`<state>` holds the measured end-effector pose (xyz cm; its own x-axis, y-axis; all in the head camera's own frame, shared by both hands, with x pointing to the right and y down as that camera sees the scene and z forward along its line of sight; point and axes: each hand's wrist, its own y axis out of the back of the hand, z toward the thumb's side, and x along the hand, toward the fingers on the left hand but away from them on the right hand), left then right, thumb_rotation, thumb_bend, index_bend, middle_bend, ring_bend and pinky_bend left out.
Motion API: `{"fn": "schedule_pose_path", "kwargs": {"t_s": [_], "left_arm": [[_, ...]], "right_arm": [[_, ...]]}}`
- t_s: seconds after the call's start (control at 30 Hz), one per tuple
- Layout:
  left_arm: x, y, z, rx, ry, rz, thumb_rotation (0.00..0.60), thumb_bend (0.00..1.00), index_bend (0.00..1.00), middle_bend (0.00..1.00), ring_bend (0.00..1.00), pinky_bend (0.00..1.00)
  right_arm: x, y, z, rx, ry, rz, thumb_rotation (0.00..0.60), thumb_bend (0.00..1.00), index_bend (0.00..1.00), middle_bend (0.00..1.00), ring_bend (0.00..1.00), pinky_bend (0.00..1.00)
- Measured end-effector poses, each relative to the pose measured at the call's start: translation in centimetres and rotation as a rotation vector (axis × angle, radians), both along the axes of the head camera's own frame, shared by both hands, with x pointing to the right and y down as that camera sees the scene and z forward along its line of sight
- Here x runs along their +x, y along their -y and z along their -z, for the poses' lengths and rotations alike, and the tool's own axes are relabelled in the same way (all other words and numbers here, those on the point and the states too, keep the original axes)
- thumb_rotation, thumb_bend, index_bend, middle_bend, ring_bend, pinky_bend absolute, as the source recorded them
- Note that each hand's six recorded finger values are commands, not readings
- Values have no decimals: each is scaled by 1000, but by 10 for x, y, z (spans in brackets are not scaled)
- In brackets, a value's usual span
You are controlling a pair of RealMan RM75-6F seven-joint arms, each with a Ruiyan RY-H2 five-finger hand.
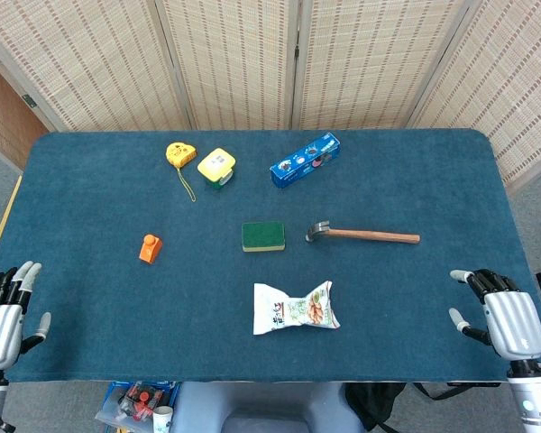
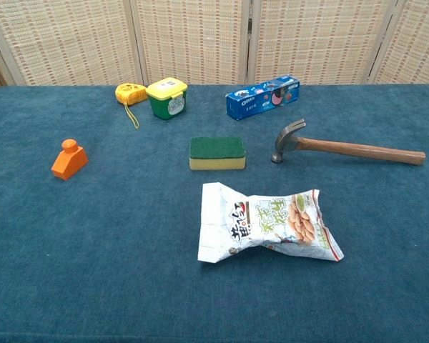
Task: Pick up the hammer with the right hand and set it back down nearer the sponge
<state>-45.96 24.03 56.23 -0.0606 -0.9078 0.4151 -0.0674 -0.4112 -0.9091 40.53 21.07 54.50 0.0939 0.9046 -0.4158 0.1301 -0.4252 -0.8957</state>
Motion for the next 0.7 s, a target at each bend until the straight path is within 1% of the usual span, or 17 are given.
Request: {"fn": "schedule_pose_path", "kwargs": {"t_s": [0.53, 0.6, 0.7], "left_arm": [[-1, -2, 2, 5, -4, 2, 600, 401, 0, 0, 0, 0], [-1, -2, 2, 6, -5, 4, 600, 401, 0, 0, 0, 0], [-2, -2, 2, 7, -5, 5, 600, 401, 0, 0, 0, 0]], "right_arm": [[-3, 4, -3, -17, -3, 13, 600, 275, 288, 355, 240, 297], [-6, 7, -4, -26, -12, 25, 600, 276, 274, 350, 240, 297], [-12, 14, -7, -42, -27, 49, 600, 275, 220, 327, 234, 297]]}}
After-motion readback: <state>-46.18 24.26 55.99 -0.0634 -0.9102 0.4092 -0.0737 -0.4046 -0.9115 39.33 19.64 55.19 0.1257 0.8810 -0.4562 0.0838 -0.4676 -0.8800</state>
